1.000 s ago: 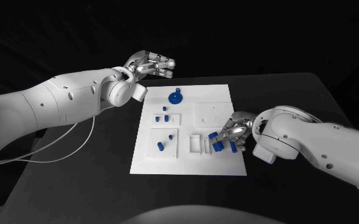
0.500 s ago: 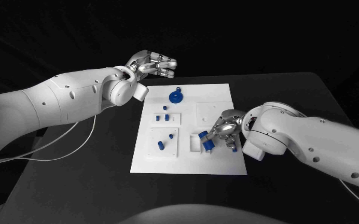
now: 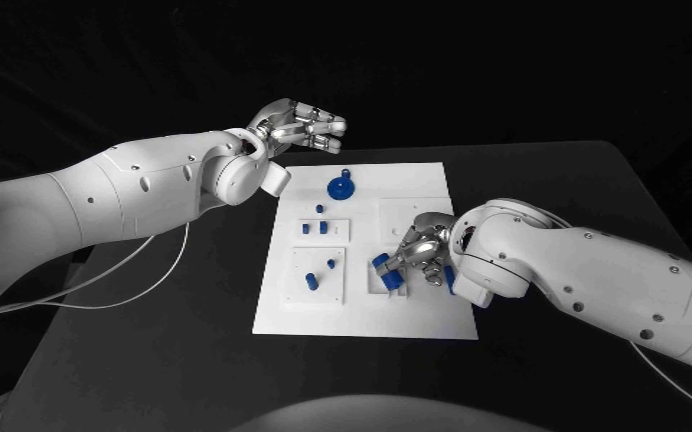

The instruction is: Assemble the parts on the task board

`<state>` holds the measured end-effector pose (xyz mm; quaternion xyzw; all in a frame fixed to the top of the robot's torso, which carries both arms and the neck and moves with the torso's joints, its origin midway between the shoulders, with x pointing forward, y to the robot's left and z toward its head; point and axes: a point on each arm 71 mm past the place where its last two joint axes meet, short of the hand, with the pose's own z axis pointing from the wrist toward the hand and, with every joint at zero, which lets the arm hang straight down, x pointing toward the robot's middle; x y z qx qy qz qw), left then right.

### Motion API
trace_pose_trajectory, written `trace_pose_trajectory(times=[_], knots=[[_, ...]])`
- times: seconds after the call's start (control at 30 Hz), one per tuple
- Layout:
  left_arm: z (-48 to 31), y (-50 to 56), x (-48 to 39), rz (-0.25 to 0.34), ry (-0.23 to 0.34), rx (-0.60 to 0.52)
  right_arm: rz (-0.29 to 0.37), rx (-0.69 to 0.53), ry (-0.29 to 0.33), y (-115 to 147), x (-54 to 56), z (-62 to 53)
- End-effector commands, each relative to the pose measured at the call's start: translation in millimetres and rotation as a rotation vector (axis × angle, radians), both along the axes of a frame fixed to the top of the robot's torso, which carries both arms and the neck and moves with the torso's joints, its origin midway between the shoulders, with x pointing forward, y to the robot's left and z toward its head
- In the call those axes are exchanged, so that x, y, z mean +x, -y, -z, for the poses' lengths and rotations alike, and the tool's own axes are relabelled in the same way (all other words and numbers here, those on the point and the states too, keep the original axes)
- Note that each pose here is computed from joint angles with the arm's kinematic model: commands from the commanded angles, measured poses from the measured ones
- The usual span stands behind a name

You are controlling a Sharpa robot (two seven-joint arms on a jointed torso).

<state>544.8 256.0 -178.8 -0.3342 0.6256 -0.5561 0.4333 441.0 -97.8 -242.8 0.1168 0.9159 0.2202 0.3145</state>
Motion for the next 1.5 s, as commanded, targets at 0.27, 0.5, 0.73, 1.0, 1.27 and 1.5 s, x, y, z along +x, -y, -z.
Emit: trace_pose_trajectory(times=[0.27,0.5,0.73,1.0,1.27,1.5], knots=[[0.0,3.7,-0.8,0.026,-0.001,-0.001,-0.026,-0.085,-0.026,1.2,-0.5,8.8],[0.2,3.3,-0.9,0.026,-0.003,0.0,-0.055,-0.104,-0.044,0.0,-2.6,10.6],[0.4,3.3,-0.9,0.027,-0.005,0.001,-0.069,-0.11,-0.054,-0.4,-4.0,11.1],[0.7,2.5,-0.8,0.026,-0.009,0.003,-0.074,-0.104,-0.052,-1.7,-4.9,10.5],[0.9,2.6,-0.6,0.026,-0.011,0.004,-0.073,-0.098,-0.044,-2.4,-4.8,9.9],[1.0,2.0,-0.4,0.023,-0.011,0.005,-0.068,-0.092,-0.038,-2.6,-4.4,9.5]])
